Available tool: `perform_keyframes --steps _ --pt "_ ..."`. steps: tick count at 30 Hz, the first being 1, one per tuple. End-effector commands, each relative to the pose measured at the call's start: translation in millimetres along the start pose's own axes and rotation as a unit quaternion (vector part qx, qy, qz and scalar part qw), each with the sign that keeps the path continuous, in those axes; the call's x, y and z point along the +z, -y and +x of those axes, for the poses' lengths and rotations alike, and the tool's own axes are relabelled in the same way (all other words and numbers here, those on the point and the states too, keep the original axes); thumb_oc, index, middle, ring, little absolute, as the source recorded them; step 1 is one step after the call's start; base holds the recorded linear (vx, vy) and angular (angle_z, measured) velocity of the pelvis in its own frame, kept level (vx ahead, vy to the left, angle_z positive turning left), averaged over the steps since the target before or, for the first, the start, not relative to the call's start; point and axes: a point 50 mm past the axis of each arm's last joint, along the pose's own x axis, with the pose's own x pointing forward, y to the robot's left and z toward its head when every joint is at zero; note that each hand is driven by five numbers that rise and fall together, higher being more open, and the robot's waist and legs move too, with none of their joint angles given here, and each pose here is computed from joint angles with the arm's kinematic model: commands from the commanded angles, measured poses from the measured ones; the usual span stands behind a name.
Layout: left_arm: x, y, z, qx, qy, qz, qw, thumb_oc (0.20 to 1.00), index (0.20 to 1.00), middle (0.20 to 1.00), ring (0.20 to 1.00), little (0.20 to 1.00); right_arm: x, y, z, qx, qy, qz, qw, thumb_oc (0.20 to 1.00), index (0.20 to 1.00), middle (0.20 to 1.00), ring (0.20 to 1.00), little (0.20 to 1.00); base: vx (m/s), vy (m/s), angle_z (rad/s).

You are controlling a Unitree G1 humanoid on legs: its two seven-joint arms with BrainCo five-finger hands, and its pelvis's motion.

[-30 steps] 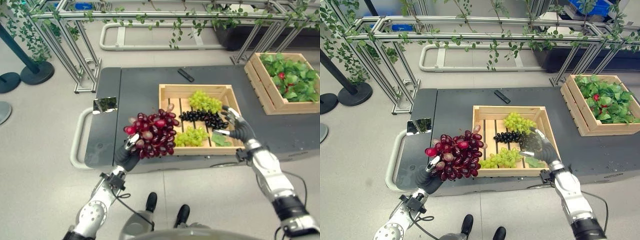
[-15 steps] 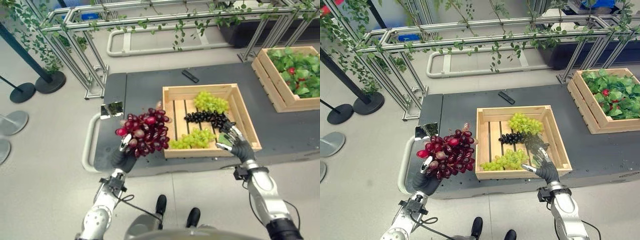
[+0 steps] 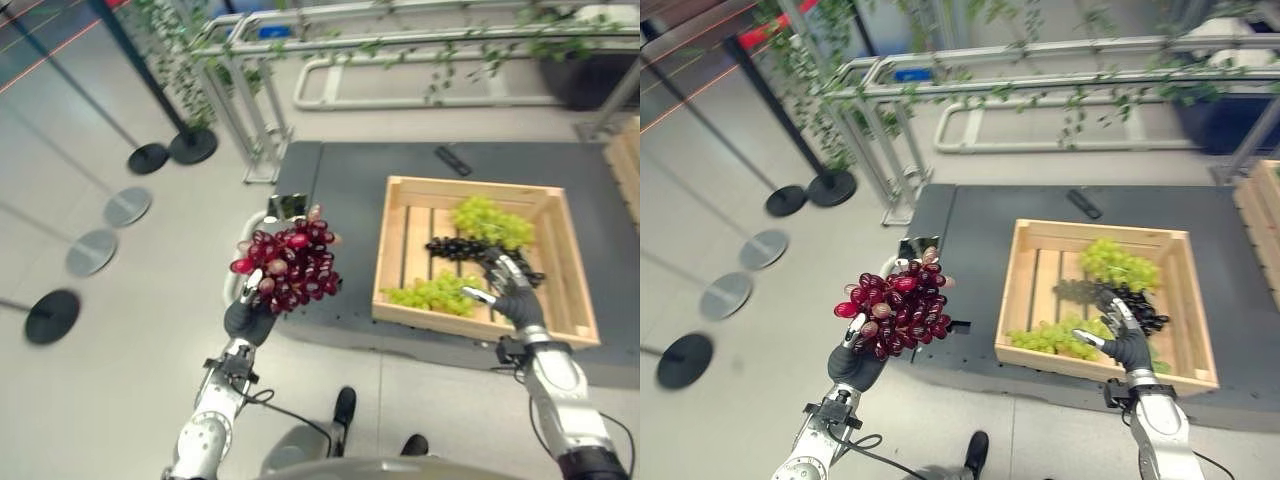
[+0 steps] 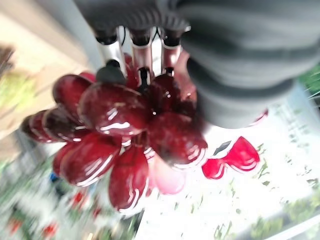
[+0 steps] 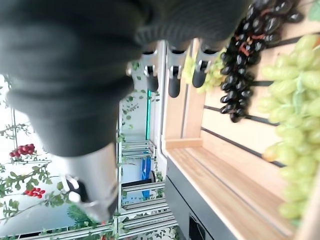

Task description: Pick up the fruits from the basket on one side to the basket on the other side

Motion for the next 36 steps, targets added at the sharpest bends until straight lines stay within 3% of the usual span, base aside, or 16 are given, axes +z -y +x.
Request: perform_keyframes --steps 1,12,20,36 --pt "34.1 29.0 16.6 -0.082 0.091 0.028 0.992 0.2 0.2 0.2 0.2 0.2 25.3 8.1 9.7 -0.004 0.059 -0.031 0.998 1.0 1.0 1.0 1.0 1.0 -0.05 -0.061 0.55" --pt "47.4 35.4 17.7 -0.088 0.099 0.042 0.99 0.2 0.2 0.2 0.2 0.2 13.1 10.8 4.2 -0.025 0.031 -0.03 0.999 1.0 1.0 1.0 1.0 1.0 -0.1 0.02 0.51" --pt "40.0 37.0 20.2 -0.098 0.044 0.061 0.992 0.2 0.2 0.2 0.2 0.2 2.0 7.7 -1.4 -0.048 0.013 -0.015 0.999 1.0 1.0 1.0 1.0 1.0 -0.2 0.147 1.48" --pt "82.6 42.7 0.4 -0.084 0.068 0.195 0.975 0.2 0.2 0.2 0.2 0.2 -16.6 -31.8 8.3 -0.022 -0.024 0.054 0.998 1.0 1.0 1.0 1.0 1.0 -0.06 0.209 0.54"
